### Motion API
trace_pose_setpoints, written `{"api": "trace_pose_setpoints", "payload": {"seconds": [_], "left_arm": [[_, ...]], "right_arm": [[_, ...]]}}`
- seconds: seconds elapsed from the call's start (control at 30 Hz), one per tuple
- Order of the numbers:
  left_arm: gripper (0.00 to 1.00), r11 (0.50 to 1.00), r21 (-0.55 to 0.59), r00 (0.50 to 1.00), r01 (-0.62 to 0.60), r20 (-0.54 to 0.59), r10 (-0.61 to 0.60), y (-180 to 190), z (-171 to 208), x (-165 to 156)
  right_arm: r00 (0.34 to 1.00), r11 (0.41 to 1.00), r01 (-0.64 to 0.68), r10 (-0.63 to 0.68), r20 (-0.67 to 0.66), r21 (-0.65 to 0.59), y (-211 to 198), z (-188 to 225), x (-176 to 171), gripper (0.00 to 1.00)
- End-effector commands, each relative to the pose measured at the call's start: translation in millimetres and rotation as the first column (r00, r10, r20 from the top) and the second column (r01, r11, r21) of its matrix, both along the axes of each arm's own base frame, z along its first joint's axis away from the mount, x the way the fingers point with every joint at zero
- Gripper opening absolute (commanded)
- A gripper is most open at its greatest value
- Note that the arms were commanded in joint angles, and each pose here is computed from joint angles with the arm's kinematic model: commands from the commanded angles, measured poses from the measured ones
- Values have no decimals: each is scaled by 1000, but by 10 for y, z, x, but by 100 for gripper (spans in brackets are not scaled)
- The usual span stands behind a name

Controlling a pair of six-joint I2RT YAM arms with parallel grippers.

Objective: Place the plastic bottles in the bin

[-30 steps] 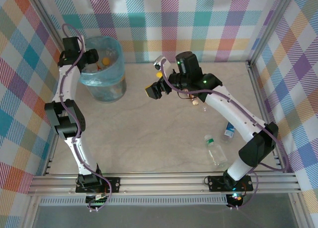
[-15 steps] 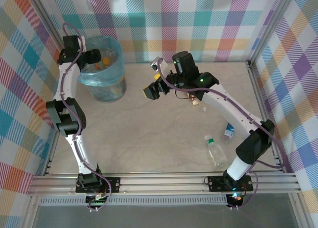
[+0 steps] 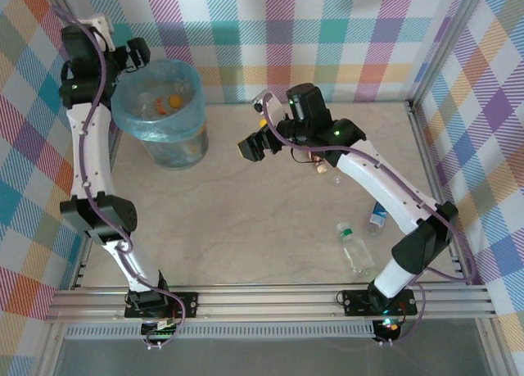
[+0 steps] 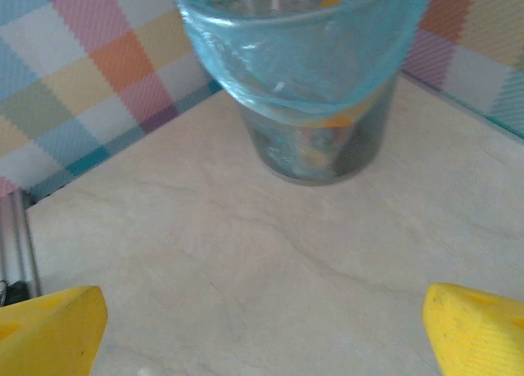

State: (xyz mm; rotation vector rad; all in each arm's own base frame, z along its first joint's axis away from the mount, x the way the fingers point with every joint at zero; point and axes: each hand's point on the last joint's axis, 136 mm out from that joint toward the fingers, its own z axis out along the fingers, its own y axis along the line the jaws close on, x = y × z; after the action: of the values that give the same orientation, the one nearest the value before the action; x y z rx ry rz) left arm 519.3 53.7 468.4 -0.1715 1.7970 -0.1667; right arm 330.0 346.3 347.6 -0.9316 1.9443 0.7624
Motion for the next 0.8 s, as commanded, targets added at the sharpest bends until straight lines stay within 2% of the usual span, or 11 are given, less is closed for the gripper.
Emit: {"api": "trace_pose_setpoints", "payload": {"seconds": [0.0,0.13,0.23,0.4,0.5,0.67,0.77], "left_arm": [[88,997,0,995,83,56,-83,-350,353,-336],[88,975,45,973,217,76,-219,-961,408,-602],[88,930,95,931,355,55,-361,-1562,312,-814],[88,787,168,799,594,-6,-601,-2574,-20,-1227],[88,706,175,722,686,-51,-690,-3035,-248,-1409],[87,615,72,619,785,-119,-776,-3552,-638,-1595],[87,587,59,589,807,-153,-794,-3733,-811,-1675]], "right_arm": [[987,985,163,-163,6,-59,-344,128,58,99],[936,930,330,-345,-74,-161,-870,-102,128,99],[851,862,454,-495,-178,-226,-1357,-366,107,99],[671,747,556,-662,-334,-364,-2045,-918,-176,100],[560,682,594,-732,-390,-428,-2356,-1194,-358,100],[346,542,644,-836,-426,-539,-2792,-1601,-630,100],[212,444,654,-885,-415,-612,-3006,-1856,-777,100]]}}
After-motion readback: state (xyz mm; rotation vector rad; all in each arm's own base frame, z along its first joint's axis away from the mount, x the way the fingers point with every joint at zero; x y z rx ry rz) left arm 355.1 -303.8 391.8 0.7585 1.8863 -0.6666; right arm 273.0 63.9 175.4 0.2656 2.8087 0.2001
